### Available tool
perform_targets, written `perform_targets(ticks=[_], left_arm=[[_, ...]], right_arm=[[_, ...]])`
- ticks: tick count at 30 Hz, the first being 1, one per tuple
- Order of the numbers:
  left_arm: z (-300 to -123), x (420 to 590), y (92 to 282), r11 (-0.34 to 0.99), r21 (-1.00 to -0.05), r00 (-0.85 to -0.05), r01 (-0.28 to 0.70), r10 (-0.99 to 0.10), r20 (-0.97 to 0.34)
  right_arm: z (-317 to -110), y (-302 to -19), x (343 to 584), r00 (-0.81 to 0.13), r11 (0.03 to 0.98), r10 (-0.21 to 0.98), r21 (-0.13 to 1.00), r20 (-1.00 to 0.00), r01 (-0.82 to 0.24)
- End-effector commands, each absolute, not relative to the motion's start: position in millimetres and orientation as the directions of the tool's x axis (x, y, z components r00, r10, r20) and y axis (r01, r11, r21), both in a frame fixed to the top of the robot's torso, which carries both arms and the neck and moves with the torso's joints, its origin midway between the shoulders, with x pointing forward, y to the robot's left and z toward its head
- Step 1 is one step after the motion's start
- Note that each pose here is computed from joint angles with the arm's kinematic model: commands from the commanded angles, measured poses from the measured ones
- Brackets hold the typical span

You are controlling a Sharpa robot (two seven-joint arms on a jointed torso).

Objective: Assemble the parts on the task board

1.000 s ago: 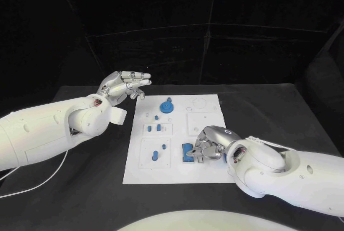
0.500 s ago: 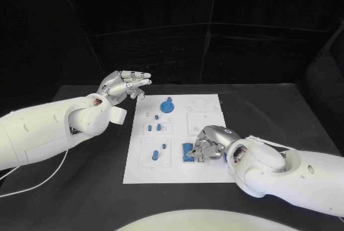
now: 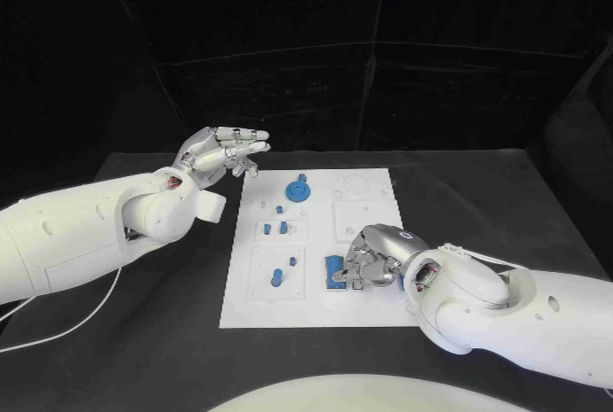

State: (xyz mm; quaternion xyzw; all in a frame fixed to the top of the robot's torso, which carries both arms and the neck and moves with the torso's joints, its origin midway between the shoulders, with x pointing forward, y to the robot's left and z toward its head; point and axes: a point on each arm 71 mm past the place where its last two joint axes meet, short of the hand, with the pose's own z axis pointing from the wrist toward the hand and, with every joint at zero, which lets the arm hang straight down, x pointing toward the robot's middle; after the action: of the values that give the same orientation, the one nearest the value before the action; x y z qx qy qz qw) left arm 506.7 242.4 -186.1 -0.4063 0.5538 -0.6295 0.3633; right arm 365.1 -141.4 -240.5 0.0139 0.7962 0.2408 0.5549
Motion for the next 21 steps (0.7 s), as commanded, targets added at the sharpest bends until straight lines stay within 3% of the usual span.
perform_targets(ticks=[1, 21], left_arm=[[-184.9, 506.8, 241.7, -0.131, -0.991, -0.414, 0.008, -0.903, 0.116], [-185.5, 507.2, 241.5, -0.131, -0.991, -0.415, 0.008, -0.903, 0.116]], right_arm=[[-237.8, -141.0, 363.4, -0.379, 0.870, 0.318, 0.427, -0.869, -0.249], [-242.4, -148.2, 363.7, -0.417, 0.887, 0.274, 0.395, -0.867, -0.239]])
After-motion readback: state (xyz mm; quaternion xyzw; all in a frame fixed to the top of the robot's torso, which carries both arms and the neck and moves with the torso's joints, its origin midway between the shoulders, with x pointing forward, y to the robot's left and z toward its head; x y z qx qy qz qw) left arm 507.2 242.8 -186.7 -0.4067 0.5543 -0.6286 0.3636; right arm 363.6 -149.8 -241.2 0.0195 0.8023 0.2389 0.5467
